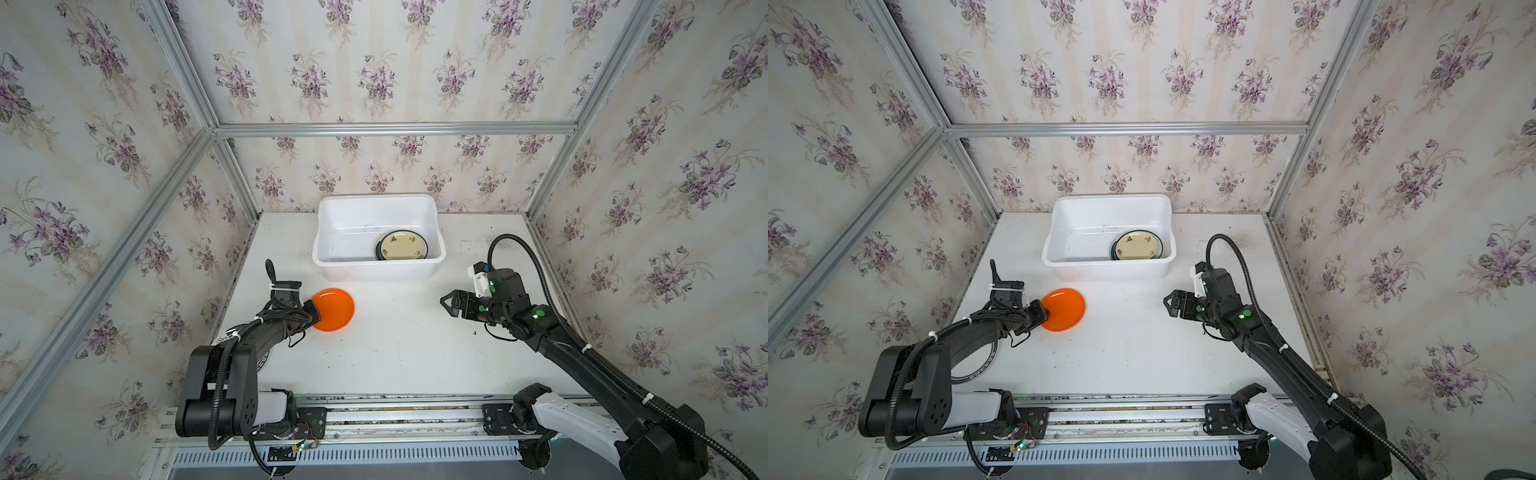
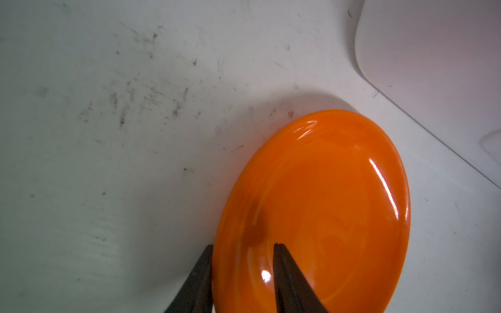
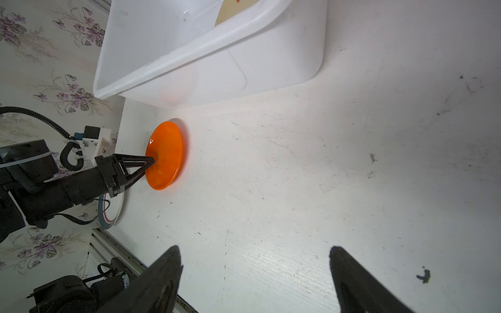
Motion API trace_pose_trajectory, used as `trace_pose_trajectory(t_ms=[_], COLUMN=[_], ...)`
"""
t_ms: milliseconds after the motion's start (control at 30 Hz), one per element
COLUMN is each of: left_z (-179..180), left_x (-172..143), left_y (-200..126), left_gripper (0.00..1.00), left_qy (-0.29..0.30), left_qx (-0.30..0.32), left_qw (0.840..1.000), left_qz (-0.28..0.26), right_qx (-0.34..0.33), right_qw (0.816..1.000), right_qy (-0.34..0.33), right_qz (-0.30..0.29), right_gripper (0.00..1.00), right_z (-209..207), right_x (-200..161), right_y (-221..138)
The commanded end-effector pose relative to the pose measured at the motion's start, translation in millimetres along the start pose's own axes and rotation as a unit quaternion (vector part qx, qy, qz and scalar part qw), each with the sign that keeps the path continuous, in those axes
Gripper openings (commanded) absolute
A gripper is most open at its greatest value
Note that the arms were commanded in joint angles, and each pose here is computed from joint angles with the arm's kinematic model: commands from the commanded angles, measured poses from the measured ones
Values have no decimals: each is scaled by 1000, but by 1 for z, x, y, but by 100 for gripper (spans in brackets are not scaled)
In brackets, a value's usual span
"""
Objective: Place the plates into the plastic bin on the countertop
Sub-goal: Pick up the plate from the middle-left of the table.
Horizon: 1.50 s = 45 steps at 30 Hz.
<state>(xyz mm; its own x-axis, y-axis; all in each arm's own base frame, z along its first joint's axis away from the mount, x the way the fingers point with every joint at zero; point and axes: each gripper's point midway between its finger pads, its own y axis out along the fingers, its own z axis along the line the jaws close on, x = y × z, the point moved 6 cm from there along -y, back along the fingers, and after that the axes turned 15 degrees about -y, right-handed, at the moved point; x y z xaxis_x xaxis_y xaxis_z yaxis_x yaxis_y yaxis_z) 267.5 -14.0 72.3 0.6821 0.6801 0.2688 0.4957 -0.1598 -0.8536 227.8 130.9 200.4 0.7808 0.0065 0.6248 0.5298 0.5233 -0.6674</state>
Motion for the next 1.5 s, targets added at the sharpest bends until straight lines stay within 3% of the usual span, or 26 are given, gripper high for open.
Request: trace_pose_trajectory(t_ms=[0,233,700,1033,1467], left_z=[-5,-4,-7,-25,-99], left_x=[-1,-1,-2,-15,-29], left_y=[0,3,3,-21,-90], left_gripper=[34,28,2,0,0], left_qy=[14,15,11,1,50], left_qx=[-16,-15,-25,-111,-228], left_qw=[1000,1000,999,993,972], left_qz=[9,11,17,37,9], right_qx=[3,-1,-1,20,115], right_qw=[1000,1000,1000,999,992], right_qy=[4,7,14,24,41], right_qz=[-13,-13,-10,-14,-36], right_gripper=[88,88,88,88,81], right_z=[1,0,-1,3,22], right_x=[6,5,4,5,17], right_y=[1,1,6,8,20])
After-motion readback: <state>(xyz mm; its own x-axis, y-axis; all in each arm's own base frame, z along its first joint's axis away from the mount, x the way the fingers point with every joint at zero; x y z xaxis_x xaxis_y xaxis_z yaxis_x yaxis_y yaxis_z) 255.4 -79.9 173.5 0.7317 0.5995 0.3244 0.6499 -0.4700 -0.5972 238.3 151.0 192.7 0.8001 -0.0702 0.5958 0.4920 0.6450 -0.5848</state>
